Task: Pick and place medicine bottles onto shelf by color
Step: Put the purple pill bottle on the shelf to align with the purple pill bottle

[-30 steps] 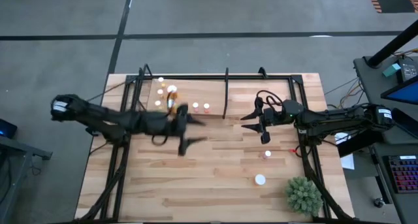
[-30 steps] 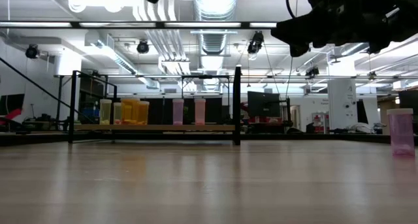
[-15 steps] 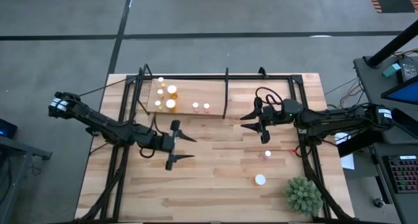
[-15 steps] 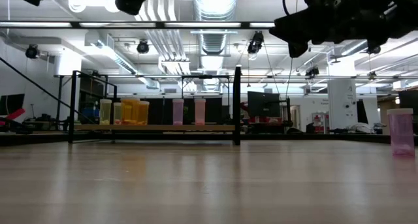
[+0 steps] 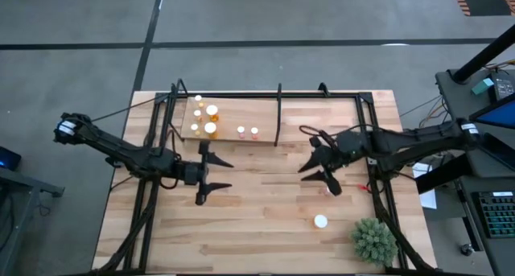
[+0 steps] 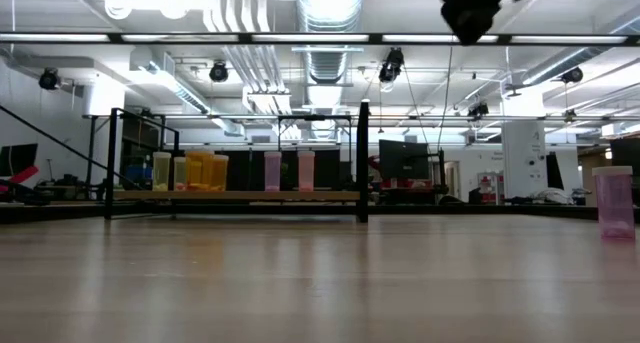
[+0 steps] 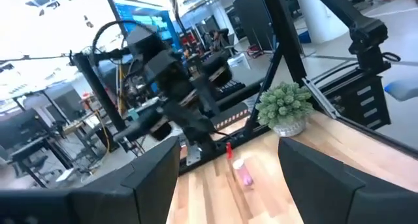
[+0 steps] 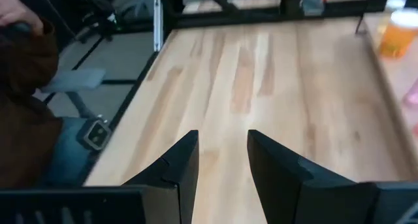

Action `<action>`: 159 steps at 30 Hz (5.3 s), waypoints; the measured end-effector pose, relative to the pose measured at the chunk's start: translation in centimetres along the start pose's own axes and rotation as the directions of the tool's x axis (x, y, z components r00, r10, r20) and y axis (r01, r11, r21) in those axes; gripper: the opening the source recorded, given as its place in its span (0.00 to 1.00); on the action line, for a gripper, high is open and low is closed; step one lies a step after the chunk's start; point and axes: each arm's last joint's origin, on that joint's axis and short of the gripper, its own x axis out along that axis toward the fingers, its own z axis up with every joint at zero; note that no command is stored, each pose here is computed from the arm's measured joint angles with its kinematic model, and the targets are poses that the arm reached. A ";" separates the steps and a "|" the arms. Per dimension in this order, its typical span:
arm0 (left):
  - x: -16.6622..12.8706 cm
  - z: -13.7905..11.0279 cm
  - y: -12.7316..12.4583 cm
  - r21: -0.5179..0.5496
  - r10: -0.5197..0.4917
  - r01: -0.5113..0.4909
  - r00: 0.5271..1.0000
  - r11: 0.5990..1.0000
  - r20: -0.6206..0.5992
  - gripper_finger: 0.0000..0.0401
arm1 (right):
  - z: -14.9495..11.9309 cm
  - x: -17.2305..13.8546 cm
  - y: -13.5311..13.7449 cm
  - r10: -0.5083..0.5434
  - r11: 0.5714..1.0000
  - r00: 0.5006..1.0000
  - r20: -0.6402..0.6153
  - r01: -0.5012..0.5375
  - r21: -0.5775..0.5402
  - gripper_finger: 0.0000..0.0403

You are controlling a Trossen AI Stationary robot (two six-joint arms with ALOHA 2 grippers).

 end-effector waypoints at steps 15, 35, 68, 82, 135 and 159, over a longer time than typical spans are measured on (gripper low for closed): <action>-1.5 1.3 1.1 0.024 0.048 -0.049 0.997 0.998 0.054 0.60 | -1.0 -2.7 3.1 -0.155 0.513 0.880 -0.448 0.459 0.725 0.30; -1.5 1.2 1.0 0.029 0.043 -0.044 0.998 0.999 0.036 0.60 | -6.7 3.9 2.1 -0.064 0.365 0.435 -0.898 0.848 0.385 0.52; -1.5 1.2 1.0 0.029 0.054 -0.055 0.998 0.998 0.031 0.60 | -7.9 6.4 1.6 -0.096 0.475 0.411 -0.906 0.819 0.321 0.27; -1.5 1.3 1.3 0.023 0.103 -0.103 0.994 0.994 0.026 0.60 | 6.9 7.4 1.4 -0.248 0.846 0.763 -0.597 0.471 0.250 0.27; -4.6 1.2 2.6 0.033 0.286 -0.286 0.958 0.958 -0.011 0.60 | 9.8 14.6 -27.7 -0.396 0.883 0.700 -0.594 0.469 -0.036 0.26; -4.7 1.2 2.6 0.032 0.287 -0.287 0.958 0.957 -0.009 0.60 | 8.9 15.7 -27.9 -0.382 0.880 0.689 -0.616 0.475 -0.014 0.30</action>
